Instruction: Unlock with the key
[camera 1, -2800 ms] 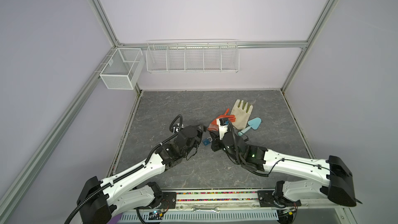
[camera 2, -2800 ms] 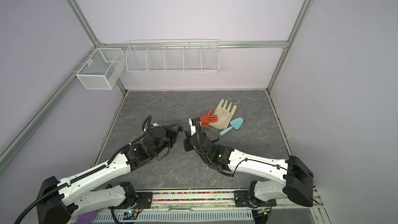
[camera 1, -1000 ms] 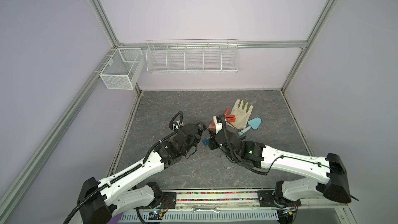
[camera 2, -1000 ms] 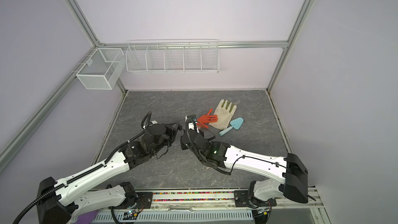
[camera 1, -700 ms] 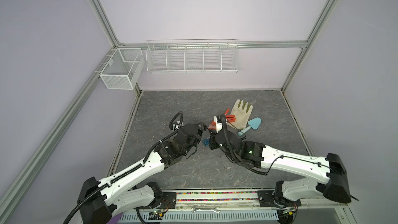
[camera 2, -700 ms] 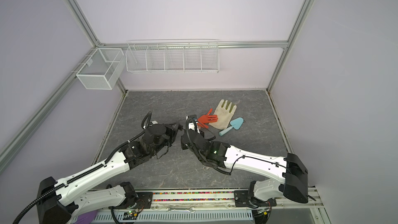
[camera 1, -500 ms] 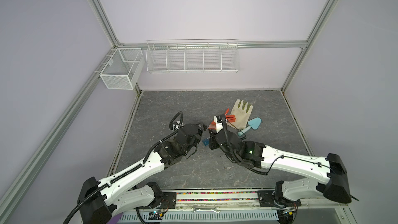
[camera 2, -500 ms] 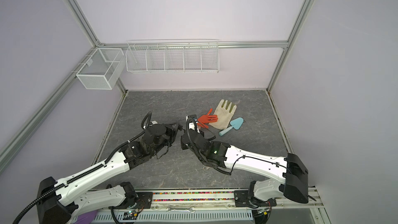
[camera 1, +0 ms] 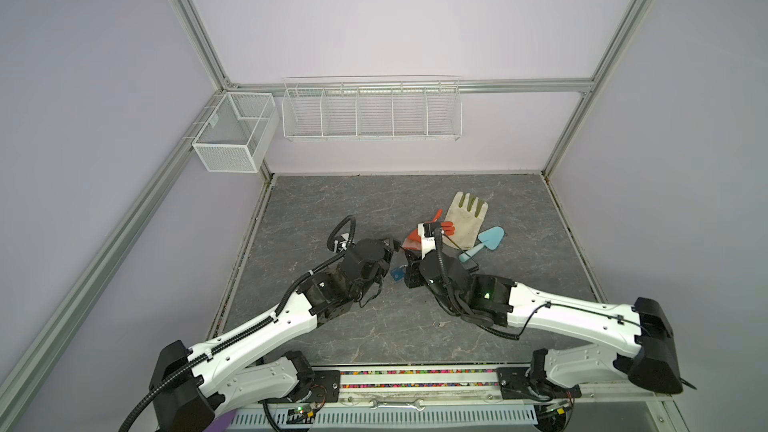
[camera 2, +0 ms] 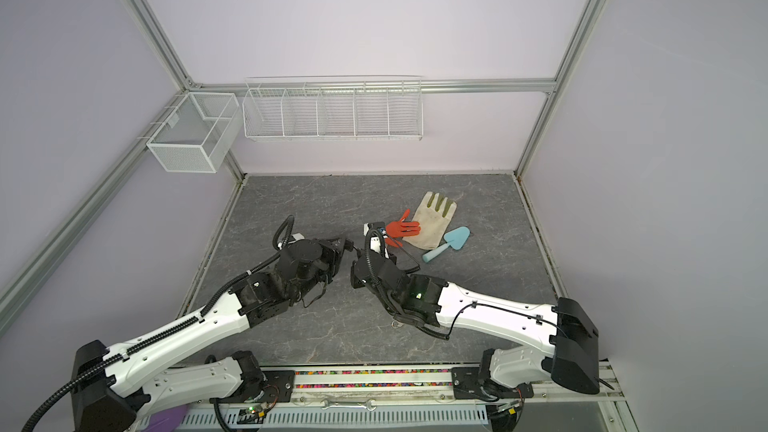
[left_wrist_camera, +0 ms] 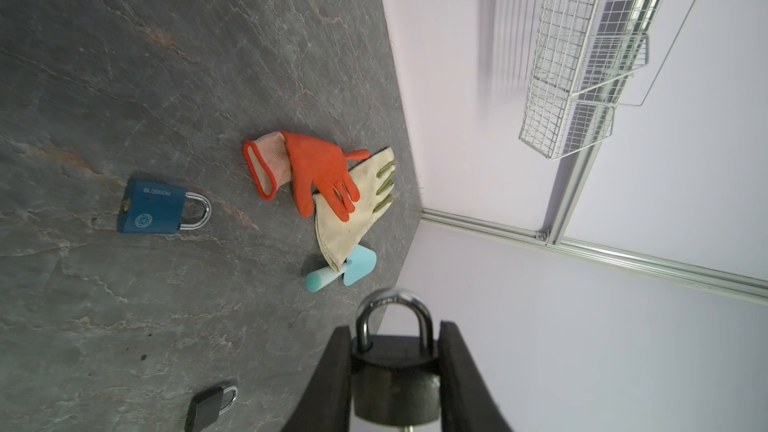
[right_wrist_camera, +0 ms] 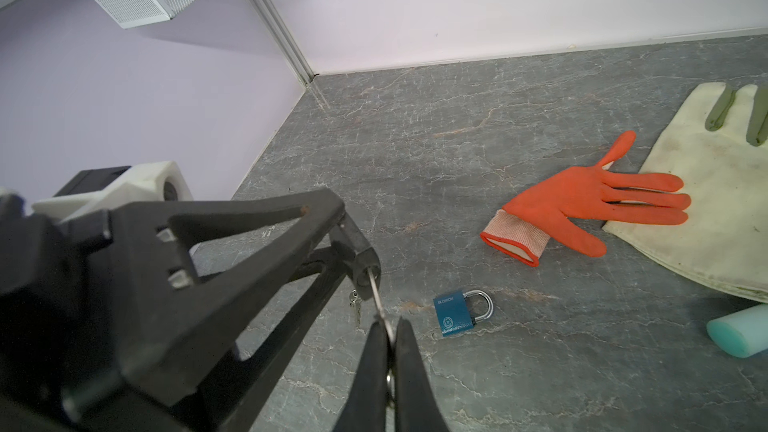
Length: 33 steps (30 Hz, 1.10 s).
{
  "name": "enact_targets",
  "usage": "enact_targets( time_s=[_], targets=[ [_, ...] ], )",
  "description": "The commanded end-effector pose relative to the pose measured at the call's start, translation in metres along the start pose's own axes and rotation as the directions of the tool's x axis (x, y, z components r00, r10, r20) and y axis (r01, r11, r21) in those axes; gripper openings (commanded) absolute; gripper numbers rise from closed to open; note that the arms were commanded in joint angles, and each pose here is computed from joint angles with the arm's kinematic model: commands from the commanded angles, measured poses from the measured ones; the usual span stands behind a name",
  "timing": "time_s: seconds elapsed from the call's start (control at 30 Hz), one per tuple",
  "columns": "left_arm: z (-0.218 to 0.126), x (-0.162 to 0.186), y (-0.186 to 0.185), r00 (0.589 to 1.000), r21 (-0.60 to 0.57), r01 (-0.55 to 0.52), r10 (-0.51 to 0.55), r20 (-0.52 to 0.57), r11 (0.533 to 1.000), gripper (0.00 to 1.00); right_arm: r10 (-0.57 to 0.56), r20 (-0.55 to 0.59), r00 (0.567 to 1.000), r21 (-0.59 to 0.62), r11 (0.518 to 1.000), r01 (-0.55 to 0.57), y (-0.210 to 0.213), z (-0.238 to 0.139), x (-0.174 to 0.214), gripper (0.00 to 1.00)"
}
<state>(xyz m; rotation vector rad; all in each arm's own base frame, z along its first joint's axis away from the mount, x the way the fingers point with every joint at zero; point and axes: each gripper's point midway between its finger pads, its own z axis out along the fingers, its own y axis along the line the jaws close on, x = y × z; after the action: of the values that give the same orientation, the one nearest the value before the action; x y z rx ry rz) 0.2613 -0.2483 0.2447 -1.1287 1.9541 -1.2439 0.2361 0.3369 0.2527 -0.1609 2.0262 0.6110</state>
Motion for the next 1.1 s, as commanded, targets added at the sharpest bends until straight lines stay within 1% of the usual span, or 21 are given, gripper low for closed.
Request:
enact_targets(
  time_s=[0.0,0.1,0.17,0.27,0.47,0.53,0.73,0.83,1.07],
  targets=[
    [-0.009,-0.002,-0.008,1.0,-0.012,0.003,-0.002,0.02,1.0,0.0,0.025,0.068,0.997,0.055,0.998,-0.029,-0.013,-0.006,-0.015,0.06],
    [-0.005,0.0,-0.008,1.0,-0.016,0.015,-0.015,0.014,1.0,0.0,0.016,0.082,0.996,-0.005,1.0,-0.016,-0.003,-0.005,-0.016,0.06],
    [-0.003,0.002,-0.006,1.0,-0.015,0.027,-0.027,0.008,1.0,0.0,0.017,0.083,0.996,-0.02,1.0,-0.016,0.0,-0.003,-0.016,0.06],
    [-0.005,-0.003,-0.007,0.999,-0.013,0.033,-0.032,0.031,0.999,0.0,0.01,0.079,0.997,-0.059,0.998,-0.006,0.006,-0.006,-0.016,0.06],
    [-0.008,-0.011,-0.011,0.997,-0.01,0.033,-0.032,0.075,0.999,0.0,0.001,0.047,0.999,-0.045,0.999,0.001,-0.004,-0.01,-0.004,0.06],
    [-0.008,-0.012,-0.011,0.996,-0.01,0.031,-0.03,0.082,0.999,0.0,-0.001,0.049,0.999,-0.084,0.996,0.006,0.0,-0.009,-0.001,0.06],
    [-0.006,-0.012,-0.01,0.996,-0.012,0.038,-0.037,0.086,0.999,0.0,-0.018,0.041,0.999,-0.111,0.994,0.022,0.01,-0.001,0.001,0.06],
    [-0.006,-0.011,-0.011,0.996,-0.01,0.039,-0.038,0.082,0.999,0.0,-0.016,0.061,0.998,-0.119,0.993,0.024,0.012,0.001,-0.003,0.06],
    [-0.007,-0.011,-0.014,0.996,0.0,0.043,-0.043,0.078,0.999,0.0,-0.027,0.069,0.997,-0.112,0.993,0.034,0.014,0.008,-0.004,0.06]
  ],
)
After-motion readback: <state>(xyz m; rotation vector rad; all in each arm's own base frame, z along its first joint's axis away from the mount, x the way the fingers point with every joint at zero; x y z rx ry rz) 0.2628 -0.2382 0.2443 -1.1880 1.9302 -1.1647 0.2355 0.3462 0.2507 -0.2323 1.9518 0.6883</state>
